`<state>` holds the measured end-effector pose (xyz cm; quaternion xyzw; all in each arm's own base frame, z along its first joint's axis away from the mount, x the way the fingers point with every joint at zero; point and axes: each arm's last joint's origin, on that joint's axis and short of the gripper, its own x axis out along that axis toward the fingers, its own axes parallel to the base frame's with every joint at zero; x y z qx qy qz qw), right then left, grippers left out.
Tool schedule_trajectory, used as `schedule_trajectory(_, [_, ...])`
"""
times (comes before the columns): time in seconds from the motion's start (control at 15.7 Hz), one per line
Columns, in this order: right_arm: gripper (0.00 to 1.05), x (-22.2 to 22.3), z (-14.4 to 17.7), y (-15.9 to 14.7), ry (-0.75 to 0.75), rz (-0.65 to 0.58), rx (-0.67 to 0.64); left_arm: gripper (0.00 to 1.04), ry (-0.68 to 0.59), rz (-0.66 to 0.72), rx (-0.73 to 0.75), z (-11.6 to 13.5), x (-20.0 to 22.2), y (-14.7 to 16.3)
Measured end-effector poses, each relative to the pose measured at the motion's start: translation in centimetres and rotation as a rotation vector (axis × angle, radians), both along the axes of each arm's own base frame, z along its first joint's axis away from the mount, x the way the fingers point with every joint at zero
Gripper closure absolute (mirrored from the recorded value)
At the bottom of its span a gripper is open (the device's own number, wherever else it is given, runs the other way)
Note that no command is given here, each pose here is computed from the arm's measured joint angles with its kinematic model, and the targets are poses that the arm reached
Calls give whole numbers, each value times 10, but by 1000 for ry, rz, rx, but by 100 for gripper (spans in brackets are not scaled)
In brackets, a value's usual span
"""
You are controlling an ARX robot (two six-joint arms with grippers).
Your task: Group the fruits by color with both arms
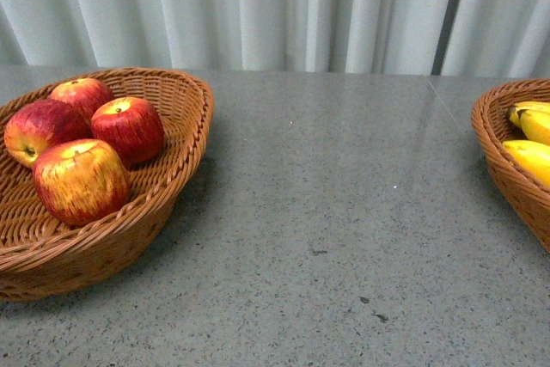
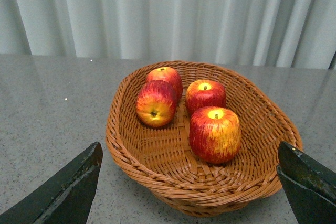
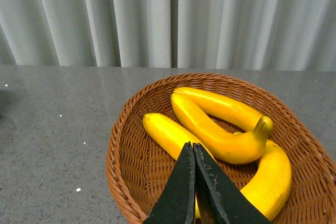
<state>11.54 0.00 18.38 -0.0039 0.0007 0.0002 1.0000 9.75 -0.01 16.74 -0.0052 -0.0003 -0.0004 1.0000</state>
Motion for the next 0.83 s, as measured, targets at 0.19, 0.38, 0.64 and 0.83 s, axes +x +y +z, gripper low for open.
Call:
schedule_trajectory(0.19, [103, -10, -15, 0, 3, 0, 0, 7, 0, 0, 0, 0, 0, 0])
schedule_trajectory(0.38, [103, -18, -18, 0, 11, 0, 0, 7, 0, 2, 0, 0, 0, 0])
schedule_trajectory(0.64, [103, -18, -16, 0, -8, -1, 1, 7, -1, 0, 0, 0, 0, 0])
schedule_trajectory(0.83, [103, -18, -17, 0, 0, 0, 0, 7, 0, -1, 0, 0, 0, 0])
